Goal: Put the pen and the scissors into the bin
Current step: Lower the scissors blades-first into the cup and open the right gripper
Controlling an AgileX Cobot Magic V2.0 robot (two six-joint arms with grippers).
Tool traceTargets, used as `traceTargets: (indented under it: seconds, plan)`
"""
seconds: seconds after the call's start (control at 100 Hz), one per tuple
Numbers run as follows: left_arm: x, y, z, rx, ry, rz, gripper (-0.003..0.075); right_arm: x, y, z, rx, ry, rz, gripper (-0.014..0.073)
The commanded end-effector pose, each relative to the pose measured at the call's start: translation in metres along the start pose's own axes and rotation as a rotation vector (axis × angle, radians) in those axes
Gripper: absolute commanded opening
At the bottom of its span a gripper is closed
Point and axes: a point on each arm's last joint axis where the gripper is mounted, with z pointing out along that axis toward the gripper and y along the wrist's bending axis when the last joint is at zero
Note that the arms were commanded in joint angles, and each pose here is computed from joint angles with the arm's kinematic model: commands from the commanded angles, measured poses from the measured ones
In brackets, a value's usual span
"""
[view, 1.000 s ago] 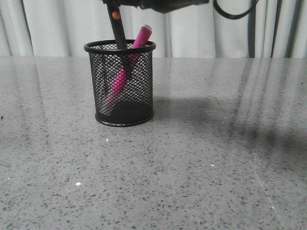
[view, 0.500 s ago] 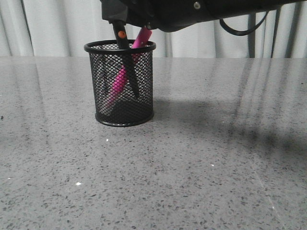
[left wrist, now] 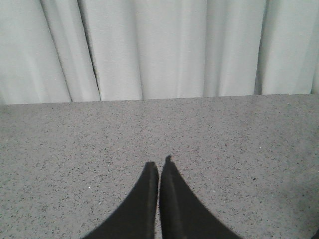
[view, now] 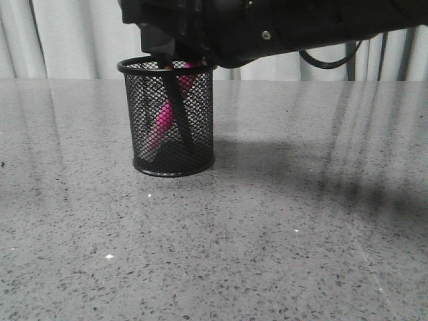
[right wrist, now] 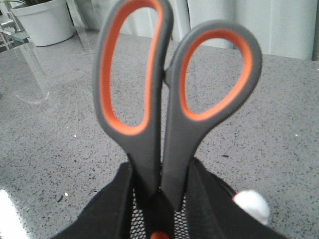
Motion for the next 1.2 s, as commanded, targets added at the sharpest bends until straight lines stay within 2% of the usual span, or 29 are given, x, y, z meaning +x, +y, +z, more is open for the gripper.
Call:
traceTargets:
  seconds: [0.0,0.56,0.73,1.04,1.19]
  plan:
    - [-0.0155,0.0006,-0.0052,-0.005,-0.105,-0.015,-0.0021,-0.0252,0.0023,-0.0035,-0.023,-0.145,-0.010,-0.0076]
    - [-0.0155,0.0006,-0.0052,-0.005,-0.105,-0.015,-0.0021,-0.0241,0.0021,-0.0029,-0.022,-0.138,-0.010,-0.0059]
    - [-0.0155,0.0006,-0.0052,-0.005,-0.105,-0.015,-0.0021,-0.0245,0.0022,-0.0030,-0.023,-0.143,-0.010,0.0037]
    - [-0.0155,0.0006,-0.0052,-0.005,-0.105,-0.015,-0.0021,-0.0263,0.0025,-0.0043,-0.023,-0.147,-0.010,0.0293]
    - [-0.0155,0.0006,-0.0052,-0.005,-0.105,-0.015,-0.0021,-0.0292,0.0031,-0.0054,-0.027,-0.169,-0.010,0.0325]
